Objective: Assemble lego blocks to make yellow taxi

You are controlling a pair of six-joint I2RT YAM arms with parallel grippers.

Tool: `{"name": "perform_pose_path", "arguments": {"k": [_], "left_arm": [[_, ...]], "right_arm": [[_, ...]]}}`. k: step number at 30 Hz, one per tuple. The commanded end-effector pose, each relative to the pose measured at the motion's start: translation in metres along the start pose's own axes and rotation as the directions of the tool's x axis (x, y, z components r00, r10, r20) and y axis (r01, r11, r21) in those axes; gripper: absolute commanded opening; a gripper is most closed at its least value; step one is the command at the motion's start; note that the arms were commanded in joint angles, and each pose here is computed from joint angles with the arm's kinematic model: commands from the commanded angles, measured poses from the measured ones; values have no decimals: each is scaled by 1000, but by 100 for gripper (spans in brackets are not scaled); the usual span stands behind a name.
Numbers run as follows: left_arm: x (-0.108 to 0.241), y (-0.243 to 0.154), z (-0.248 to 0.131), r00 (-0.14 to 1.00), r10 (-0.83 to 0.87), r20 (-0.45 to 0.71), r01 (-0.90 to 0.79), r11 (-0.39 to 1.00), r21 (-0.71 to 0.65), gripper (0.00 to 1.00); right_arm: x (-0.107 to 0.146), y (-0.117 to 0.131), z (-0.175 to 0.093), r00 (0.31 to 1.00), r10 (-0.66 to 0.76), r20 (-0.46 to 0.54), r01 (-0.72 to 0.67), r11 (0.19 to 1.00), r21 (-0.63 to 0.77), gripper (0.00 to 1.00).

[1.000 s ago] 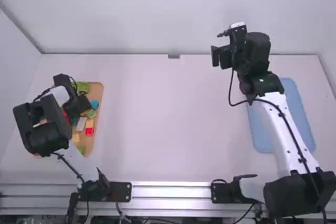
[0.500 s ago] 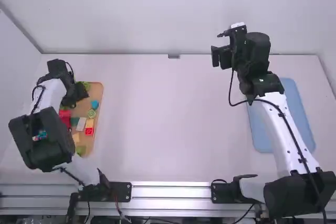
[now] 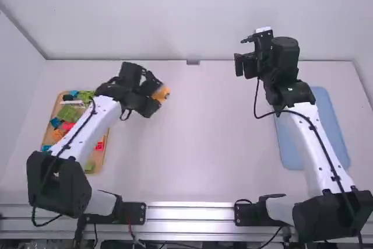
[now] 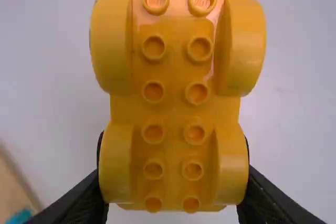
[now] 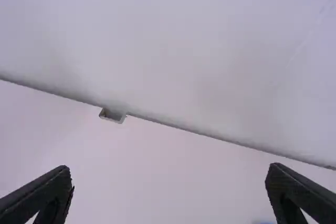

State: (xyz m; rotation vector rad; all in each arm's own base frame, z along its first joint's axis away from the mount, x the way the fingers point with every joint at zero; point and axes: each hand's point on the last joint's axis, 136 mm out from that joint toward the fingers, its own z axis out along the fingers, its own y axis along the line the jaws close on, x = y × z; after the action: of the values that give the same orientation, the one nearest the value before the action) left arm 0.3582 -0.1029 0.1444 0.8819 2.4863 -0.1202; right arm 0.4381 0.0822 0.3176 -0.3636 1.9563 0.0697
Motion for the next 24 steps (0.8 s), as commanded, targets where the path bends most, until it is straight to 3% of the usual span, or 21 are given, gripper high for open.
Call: {"name": "perform_pose_path", "arguments": {"k": [1, 3, 5, 11, 13, 14, 24], "left_arm": [[2, -40, 23, 951, 308, -22, -304, 946, 109, 10], [4, -69, 38, 882, 470, -23, -459, 871, 175, 2], [6, -90, 54, 818, 574, -25, -556, 802, 217, 2], [18, -113, 100, 724, 682, -106, -648, 724, 237, 2], [23, -119, 107, 696, 710, -107, -670, 695, 261, 6], [29, -126, 112, 665, 740, -104, -690, 662, 292, 14], [38, -139, 118, 672, 738, -69, -675, 648, 353, 22]], "right_arm": [[-16, -3, -3, 999, -2, 35, 2, 1000, 8, 98], [-16, -2, -3, 999, -2, 34, 2, 1000, 8, 98], [-16, -2, -3, 999, -2, 32, 1, 1000, 8, 98], [-15, -2, -3, 1000, -2, 30, 1, 1000, 7, 98], [-15, -2, -3, 1000, -2, 30, 1, 1000, 7, 98], [-15, -2, -3, 1000, -2, 30, 2, 1000, 7, 98], [-15, -3, -3, 1000, -2, 30, 1, 1000, 8, 98]]}}
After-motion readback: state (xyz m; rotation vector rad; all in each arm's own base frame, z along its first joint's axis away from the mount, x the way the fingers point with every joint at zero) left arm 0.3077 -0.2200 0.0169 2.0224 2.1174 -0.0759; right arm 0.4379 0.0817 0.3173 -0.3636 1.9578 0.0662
